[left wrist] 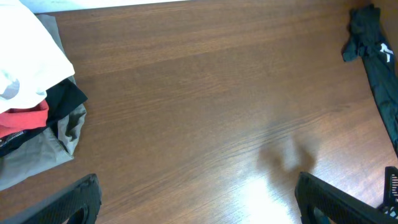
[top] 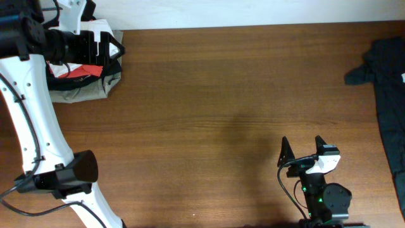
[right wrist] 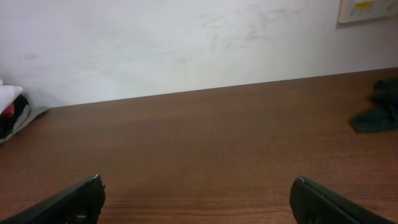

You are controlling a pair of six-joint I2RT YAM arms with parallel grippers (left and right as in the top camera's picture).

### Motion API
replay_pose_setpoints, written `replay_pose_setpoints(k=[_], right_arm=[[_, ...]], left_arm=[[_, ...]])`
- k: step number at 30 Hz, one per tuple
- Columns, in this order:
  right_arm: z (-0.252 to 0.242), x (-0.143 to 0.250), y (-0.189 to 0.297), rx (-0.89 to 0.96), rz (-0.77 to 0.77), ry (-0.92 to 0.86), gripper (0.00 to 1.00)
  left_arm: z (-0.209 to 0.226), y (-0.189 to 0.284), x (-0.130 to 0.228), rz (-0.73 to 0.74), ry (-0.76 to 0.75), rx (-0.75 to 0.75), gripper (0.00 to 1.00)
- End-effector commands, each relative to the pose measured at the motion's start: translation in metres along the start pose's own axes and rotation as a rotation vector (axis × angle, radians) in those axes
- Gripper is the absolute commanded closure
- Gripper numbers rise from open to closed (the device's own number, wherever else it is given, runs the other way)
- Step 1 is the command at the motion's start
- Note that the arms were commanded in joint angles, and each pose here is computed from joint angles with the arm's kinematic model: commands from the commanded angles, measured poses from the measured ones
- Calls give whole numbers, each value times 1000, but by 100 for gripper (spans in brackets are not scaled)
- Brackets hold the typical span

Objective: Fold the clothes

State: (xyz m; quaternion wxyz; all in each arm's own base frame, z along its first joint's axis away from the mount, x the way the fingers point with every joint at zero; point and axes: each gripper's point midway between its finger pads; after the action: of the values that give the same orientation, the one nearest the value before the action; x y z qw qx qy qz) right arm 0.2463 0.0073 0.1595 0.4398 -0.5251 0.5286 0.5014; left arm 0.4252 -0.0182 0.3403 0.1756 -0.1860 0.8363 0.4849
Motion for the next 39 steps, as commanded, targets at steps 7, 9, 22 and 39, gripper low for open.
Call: replay_pose_setpoints(k=[7,9,22,39], right_arm=[[1,1,0,-10,-2,7,1],[1,1,0,-10,-2,7,1],[1,1,0,-9,-1,6,2],[1,1,0,-10,-2,7,1]], left_arm=[[-5,-1,2,7,-32,-14,1],[-16,8,5,-12,-68,-37,1],[-105,68,137,44,-236,38,1],[-64,22,218,-691,-425,173,1]])
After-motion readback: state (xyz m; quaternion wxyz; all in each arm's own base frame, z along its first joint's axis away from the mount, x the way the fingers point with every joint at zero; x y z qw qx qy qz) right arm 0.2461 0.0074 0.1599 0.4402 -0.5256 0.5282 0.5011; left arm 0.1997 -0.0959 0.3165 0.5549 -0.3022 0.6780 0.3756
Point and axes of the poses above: each gripper's point midway between its finger pads, its own y axis back along the fingers, its own z axis along the line the jaws close on, x = y × z, and after that the axes turned 15 degrees about y, right-handed
